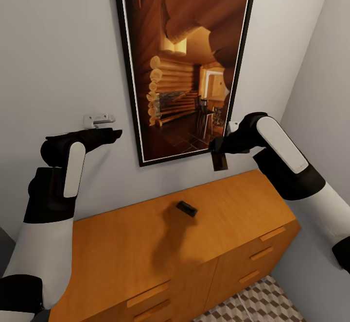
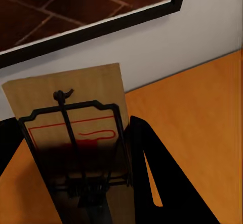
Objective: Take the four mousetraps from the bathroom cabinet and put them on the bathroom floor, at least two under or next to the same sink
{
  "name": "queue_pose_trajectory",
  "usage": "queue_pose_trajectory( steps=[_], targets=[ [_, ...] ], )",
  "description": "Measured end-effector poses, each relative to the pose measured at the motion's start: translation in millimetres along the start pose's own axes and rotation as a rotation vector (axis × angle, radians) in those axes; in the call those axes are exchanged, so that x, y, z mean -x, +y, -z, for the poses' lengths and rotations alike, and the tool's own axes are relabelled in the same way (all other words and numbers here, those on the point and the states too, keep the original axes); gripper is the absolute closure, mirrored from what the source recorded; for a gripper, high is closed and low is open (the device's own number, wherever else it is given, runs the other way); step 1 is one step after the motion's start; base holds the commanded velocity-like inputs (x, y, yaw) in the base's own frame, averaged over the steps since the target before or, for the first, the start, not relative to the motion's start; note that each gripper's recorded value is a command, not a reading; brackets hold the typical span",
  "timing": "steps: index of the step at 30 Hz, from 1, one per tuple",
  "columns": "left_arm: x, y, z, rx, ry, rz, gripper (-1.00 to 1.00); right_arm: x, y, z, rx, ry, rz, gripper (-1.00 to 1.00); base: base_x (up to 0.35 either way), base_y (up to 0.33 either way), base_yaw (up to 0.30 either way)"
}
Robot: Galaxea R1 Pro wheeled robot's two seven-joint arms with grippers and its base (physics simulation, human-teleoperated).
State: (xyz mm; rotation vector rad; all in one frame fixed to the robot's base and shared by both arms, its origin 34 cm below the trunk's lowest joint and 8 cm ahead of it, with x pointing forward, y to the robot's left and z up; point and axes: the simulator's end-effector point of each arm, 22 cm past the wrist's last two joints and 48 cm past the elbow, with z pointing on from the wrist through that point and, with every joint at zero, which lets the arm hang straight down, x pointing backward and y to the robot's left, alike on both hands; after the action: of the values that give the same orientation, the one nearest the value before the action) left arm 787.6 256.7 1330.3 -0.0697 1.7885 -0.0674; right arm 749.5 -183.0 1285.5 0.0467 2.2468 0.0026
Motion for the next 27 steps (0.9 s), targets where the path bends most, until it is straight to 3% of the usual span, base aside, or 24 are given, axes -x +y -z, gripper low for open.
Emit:
queue_pose_trajectory(
  steps=[5,14,23,27],
  targets=[
    [-0.2,-0.8,-0.1,-0.001,0.000,-0.002,-1.00,4.1,-19.1,-3.3,-0.082,-0.033,0.023,1.00,0.000,0.000,0.000],
    [-1.2,-8.9,-0.2,-0.008,0.002,-0.026,-1.00,-0.1,-64.1,-11.5,-0.274,-0.083,0.137,1.00,0.000,0.000,0.000],
    [-5.9,-19.6,-1.4,0.022,0.011,-0.057,-1.00,1.0,-81.2,-13.7,-0.326,-0.086,0.153,1.00,0.000,0.000,0.000],
    [-10.2,-21.5,-3.6,0.032,0.022,-0.061,-1.00,15.8,-81.7,-5.8,-0.331,-0.115,0.156,1.00,0.000,0.000,0.000]
  ],
)
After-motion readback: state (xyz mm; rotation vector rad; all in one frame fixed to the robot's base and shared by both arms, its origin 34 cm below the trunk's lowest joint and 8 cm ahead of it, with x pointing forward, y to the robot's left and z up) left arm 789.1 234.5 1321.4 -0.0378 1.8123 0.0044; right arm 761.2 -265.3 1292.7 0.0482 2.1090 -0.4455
